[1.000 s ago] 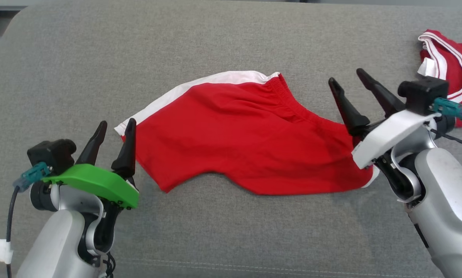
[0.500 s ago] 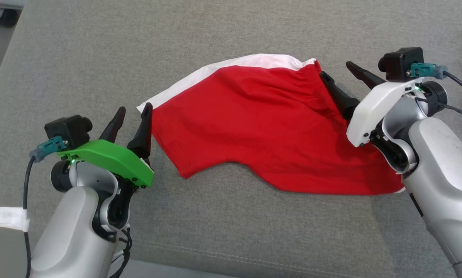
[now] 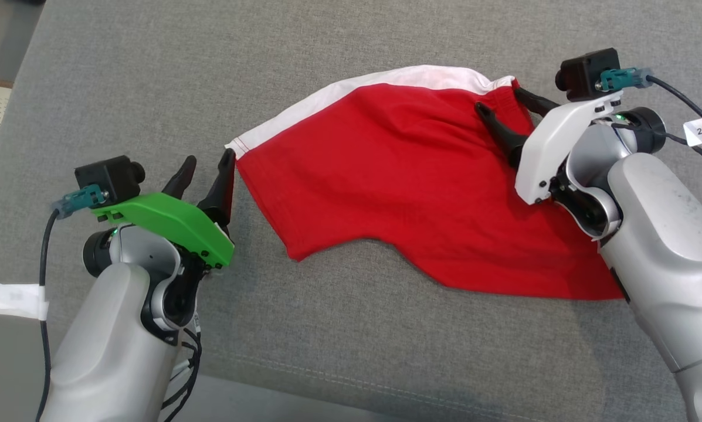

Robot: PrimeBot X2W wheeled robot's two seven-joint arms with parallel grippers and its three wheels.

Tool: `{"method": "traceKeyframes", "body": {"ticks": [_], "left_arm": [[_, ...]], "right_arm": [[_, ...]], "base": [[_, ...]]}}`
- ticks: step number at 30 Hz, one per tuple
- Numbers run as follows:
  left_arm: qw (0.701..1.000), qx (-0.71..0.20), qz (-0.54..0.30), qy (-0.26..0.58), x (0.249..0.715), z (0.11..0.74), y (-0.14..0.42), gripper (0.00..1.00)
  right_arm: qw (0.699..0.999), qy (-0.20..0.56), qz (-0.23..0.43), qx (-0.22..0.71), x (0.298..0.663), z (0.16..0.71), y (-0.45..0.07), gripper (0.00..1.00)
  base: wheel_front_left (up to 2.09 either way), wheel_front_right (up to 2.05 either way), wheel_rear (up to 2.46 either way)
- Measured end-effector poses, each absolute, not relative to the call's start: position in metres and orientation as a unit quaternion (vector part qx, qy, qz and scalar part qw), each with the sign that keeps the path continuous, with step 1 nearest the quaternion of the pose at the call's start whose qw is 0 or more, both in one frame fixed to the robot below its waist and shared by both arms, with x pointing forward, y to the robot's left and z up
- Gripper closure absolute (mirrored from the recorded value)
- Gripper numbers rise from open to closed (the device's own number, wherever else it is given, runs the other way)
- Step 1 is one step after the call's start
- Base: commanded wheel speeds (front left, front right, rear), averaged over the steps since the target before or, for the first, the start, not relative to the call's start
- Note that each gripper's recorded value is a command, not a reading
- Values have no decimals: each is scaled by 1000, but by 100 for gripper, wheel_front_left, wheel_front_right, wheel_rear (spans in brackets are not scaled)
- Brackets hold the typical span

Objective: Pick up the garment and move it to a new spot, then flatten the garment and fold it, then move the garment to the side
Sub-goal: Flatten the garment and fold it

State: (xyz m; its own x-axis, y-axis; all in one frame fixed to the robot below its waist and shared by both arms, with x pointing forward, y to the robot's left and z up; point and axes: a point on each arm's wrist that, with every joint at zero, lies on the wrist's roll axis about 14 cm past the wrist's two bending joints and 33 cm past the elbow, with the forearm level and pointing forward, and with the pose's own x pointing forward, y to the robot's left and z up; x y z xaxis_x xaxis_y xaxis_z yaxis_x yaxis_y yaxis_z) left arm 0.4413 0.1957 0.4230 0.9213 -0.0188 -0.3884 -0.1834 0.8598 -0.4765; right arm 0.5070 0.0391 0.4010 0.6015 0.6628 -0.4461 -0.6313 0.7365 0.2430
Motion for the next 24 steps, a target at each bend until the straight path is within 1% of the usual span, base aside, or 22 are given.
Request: {"method": "traceKeyframes", "body": {"ticks": [7, 18, 21, 23, 24], "left_arm": [[931, -272, 38, 241, 444, 400, 186, 0], [922, -264, 28, 281, 457, 381, 182, 0], [920, -262, 27, 290, 459, 375, 181, 0], [920, -264, 22, 288, 463, 376, 179, 0], [920, -265, 20, 287, 464, 377, 179, 0]], "right_arm": [[892, 267, 363, 33, 511, 398, 45, 0], [888, 275, 367, 34, 513, 393, 51, 0], [889, 279, 362, 31, 516, 390, 47, 9], [889, 282, 359, 31, 516, 386, 45, 21], [890, 282, 358, 32, 516, 386, 44, 25]], "base": [[0, 0, 0], [0, 0, 0], [0, 0, 0], [0, 0, 0], [0, 0, 0]]}}
